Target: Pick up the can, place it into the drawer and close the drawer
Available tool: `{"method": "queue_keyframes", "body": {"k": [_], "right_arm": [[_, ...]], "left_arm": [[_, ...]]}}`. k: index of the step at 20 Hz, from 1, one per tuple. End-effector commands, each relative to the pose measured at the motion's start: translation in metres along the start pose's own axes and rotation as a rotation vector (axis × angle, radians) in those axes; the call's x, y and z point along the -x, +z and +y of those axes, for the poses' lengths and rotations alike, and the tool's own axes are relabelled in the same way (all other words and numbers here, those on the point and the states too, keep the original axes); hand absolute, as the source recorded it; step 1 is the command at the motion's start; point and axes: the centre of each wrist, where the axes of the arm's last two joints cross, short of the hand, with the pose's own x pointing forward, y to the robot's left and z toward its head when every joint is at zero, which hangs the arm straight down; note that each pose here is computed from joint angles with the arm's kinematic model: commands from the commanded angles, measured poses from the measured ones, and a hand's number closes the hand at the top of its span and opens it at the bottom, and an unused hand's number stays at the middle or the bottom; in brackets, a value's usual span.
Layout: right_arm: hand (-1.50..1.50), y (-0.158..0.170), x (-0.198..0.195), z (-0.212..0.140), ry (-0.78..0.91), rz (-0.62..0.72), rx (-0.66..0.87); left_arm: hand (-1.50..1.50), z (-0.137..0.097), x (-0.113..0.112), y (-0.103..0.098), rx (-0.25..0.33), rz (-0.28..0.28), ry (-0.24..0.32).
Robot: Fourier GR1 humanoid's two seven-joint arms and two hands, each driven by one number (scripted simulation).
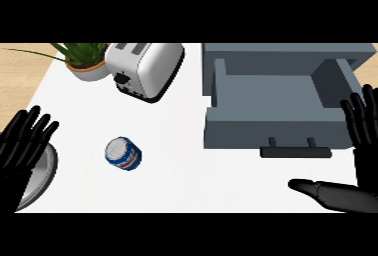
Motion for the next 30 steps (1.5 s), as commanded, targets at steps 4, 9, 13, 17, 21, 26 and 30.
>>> {"method": "queue_keyframes", "body": {"k": [4, 9, 13, 17, 21, 26, 30], "right_arm": [[-1.5, 0.018, 0.024, -0.006, 0.012, 0.074, 0.043], [-1.5, 0.014, 0.014, -0.001, -0.001, 0.074, 0.042], [-1.5, 0.019, 0.018, -0.028, 0.01, 0.063, 0.037], [-1.5, 0.007, 0.009, -0.013, 0.009, 0.073, 0.039], [-1.5, 0.034, 0.017, -0.024, 0.014, 0.043, 0.051], [-1.5, 0.01, 0.015, -0.025, 0.018, 0.041, 0.046], [-1.5, 0.013, -0.008, -0.035, 0.027, 0.05, 0.034]], "left_arm": [[-1.5, 0.027, -0.02, 0.007, -0.016, 0.115, 0.013], [-1.5, 0.022, 0.003, -0.025, -0.018, 0.105, 0.029], [-1.5, 0.02, 0.016, 0.012, -0.008, 0.125, 0.028], [-1.5, 0.0, 0.033, -0.031, 0.017, 0.153, 0.006], [-1.5, -0.011, 0.04, -0.008, -0.01, 0.184, 0.015], [-1.5, -0.029, 0.074, -0.002, 0.009, 0.212, -0.005], [-1.5, -0.02, 0.109, 0.007, -0.017, 0.23, -0.028]]}}
